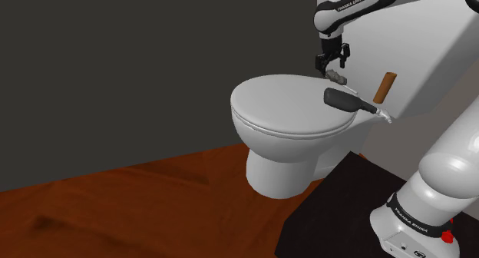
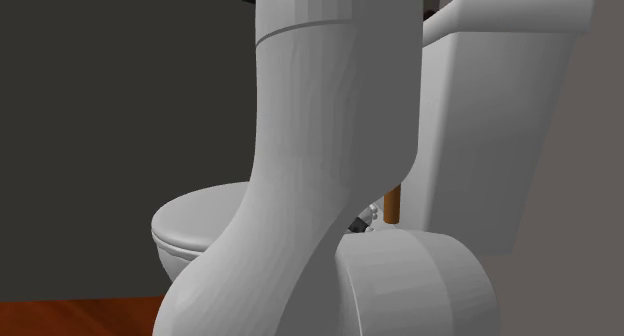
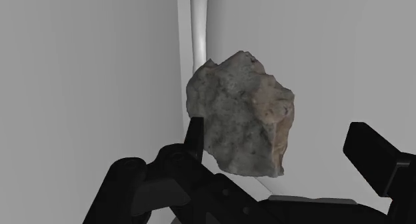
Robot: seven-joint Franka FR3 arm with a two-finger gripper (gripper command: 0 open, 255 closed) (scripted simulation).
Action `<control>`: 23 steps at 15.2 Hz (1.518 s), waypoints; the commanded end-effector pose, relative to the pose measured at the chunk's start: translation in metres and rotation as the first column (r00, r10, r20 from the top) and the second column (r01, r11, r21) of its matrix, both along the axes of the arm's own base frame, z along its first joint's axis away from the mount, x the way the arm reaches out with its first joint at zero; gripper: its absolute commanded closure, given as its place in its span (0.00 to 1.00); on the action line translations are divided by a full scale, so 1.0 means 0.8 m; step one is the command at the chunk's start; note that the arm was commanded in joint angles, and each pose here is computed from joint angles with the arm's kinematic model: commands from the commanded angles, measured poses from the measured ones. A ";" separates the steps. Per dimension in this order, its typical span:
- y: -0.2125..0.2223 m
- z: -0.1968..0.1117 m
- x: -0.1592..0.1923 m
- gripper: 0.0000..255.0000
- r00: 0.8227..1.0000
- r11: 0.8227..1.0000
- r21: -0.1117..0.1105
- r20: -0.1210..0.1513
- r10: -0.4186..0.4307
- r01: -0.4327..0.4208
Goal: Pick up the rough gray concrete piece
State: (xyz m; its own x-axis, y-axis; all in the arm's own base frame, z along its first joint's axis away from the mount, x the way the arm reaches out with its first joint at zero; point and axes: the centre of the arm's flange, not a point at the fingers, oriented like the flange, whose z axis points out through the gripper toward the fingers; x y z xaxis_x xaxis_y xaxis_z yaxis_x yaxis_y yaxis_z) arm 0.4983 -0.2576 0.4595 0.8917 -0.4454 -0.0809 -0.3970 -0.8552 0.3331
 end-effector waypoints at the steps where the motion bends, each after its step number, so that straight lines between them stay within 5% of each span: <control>1: 0.000 -0.002 0.000 1.00 1.000 1.000 0.000 0.001 0.000 0.000; 10: 0.000 -0.002 0.000 1.00 1.000 1.000 0.000 0.001 0.000 0.000; 23: 0.000 0.084 0.000 1.00 1.000 1.000 0.000 0.001 0.000 0.000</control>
